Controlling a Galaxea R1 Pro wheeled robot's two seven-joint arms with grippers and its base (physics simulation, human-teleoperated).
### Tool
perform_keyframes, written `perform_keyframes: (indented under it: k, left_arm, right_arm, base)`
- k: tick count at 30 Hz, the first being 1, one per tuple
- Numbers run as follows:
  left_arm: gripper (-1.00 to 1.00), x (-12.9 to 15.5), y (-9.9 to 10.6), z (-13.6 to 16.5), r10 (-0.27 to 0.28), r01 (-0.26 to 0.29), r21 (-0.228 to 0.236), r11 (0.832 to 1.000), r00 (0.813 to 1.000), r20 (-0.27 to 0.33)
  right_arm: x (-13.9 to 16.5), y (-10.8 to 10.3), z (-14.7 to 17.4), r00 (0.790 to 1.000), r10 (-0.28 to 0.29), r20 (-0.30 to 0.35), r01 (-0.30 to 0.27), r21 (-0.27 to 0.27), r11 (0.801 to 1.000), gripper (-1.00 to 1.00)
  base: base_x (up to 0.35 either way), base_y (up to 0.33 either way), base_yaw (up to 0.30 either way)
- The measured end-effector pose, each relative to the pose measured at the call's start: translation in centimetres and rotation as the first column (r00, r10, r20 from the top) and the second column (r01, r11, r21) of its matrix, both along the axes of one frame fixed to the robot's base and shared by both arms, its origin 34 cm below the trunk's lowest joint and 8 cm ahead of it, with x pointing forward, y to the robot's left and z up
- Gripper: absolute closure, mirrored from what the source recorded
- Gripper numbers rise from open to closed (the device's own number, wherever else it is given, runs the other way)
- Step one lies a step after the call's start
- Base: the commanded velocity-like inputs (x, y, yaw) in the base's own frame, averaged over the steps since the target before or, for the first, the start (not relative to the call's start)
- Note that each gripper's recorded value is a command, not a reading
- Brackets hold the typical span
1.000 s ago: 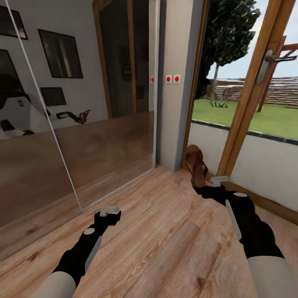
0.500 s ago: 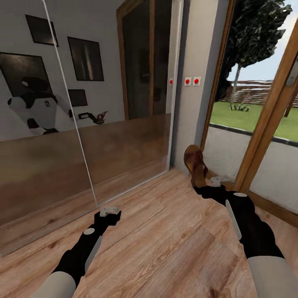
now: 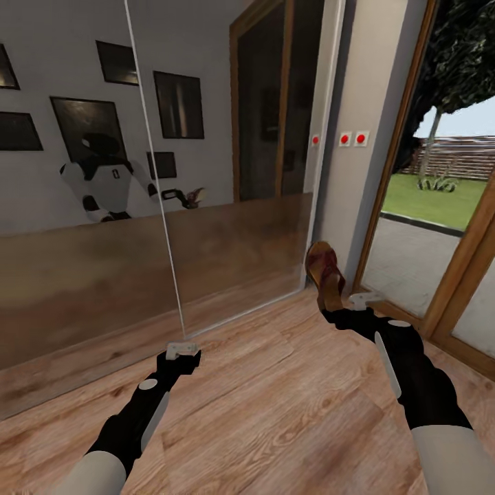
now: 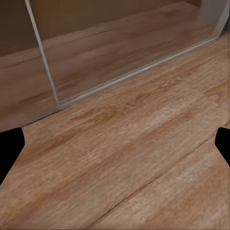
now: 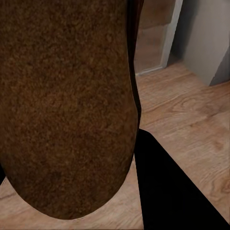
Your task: Pick up the two gym shoes and the two sandals from the corridor floor and place them onto the hallstand (shoe rack) in the corridor, making sure they are on the rack and not on the floor. Arrange them so the two gym shoes are next to each other and the two sandals are next to each other.
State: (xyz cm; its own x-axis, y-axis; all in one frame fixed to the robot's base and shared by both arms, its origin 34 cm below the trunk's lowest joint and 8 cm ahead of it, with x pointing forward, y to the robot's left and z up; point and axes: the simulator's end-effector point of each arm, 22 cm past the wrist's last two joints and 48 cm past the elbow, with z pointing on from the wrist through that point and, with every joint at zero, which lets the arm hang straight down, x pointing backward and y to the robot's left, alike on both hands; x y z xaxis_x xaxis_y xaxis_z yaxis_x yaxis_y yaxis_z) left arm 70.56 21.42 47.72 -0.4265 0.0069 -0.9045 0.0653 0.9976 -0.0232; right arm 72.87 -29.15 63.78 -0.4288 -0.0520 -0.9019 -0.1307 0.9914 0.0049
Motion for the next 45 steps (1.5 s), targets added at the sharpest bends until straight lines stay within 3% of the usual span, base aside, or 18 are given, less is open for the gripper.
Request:
perform_keyframes:
  k: [24, 45]
  left_arm:
    - [-1.0, 0.1, 0.0, 1.3, 0.0, 0.0, -0.002, 1.0, 1.0, 0.022]
    - [-1.0, 0.2, -0.1, 2.5, 0.0, 0.0, -0.002, 1.0, 0.999, 0.041]
  right_arm:
    - [-0.2, 0.0, 1.4, 1.0, 0.0, 0.022, 0.0, 0.0, 1.0, 1.0]
    - [-0.5, 0.0, 2.6, 0.999, 0.0, 0.042, 0.0, 0.0, 1.0, 1.0]
  base:
    - [-0.001, -0.019, 0.254]
    - [-0.086, 0.0, 0.254]
